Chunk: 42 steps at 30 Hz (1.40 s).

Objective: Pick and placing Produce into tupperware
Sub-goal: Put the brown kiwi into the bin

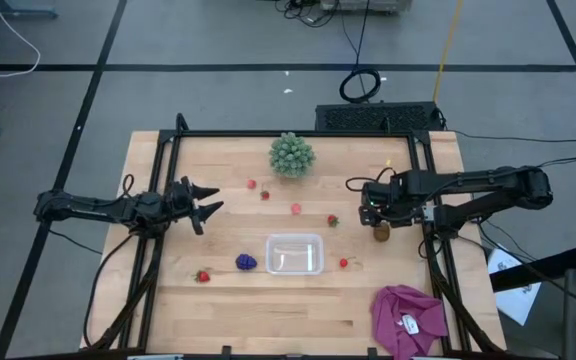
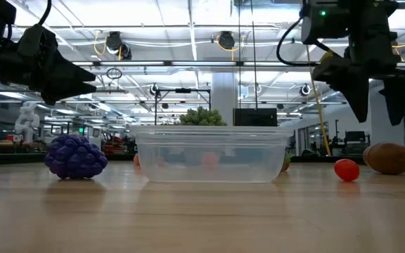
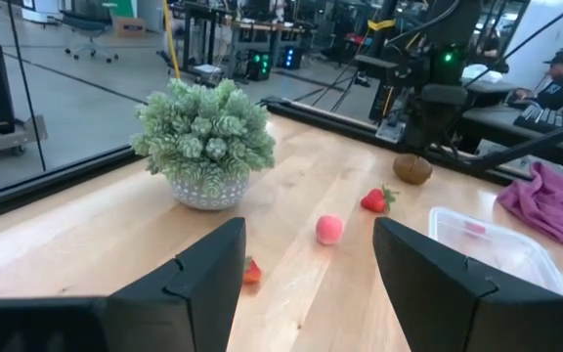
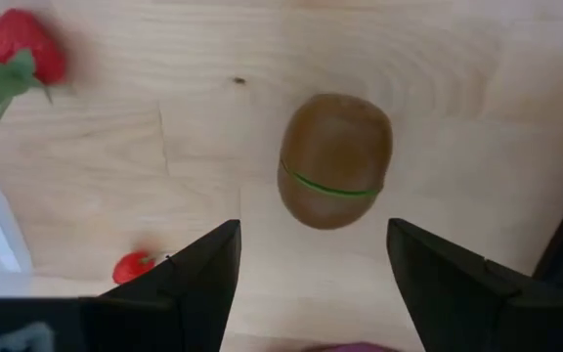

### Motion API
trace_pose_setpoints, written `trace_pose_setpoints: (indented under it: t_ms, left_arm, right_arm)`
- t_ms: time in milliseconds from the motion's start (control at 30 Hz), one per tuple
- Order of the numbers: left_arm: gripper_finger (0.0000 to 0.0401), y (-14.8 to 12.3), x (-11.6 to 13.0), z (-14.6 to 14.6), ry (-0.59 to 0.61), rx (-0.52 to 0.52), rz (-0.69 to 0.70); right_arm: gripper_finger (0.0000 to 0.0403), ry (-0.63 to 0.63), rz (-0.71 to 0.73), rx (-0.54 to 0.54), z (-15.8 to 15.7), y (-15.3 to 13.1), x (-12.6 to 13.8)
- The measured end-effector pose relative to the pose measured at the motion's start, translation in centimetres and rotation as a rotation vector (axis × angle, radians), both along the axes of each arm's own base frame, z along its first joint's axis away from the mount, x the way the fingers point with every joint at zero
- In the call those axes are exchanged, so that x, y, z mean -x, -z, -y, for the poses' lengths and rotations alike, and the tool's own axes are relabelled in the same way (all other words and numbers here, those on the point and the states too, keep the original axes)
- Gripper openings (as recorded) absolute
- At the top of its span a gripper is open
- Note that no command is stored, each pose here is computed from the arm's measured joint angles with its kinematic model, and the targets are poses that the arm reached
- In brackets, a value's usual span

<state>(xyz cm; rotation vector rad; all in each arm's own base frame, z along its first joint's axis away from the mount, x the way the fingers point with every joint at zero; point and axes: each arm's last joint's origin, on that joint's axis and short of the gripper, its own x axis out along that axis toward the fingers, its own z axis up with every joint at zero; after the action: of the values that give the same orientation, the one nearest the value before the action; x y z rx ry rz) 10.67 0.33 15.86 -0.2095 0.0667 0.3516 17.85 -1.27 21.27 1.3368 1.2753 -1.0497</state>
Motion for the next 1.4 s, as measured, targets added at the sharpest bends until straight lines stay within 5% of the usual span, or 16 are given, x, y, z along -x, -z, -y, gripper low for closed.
trace_pose_setpoints:
  t_ms: [600, 1400]
  left_arm:
    - [0.0230, 0.0, 0.0, 0.0, 0.008, -0.028, -0.014]
    - [0.0230, 0.0, 0.0, 0.0, 0.009, -0.029, -0.016]
  right_arm:
    - [0.0251, 0.040, 0.022, -0.027, -0.2, 1.4, 0.0]
    - [0.0302, 0.038, 0.001, -0.023, -0.2, 1.5, 0.2]
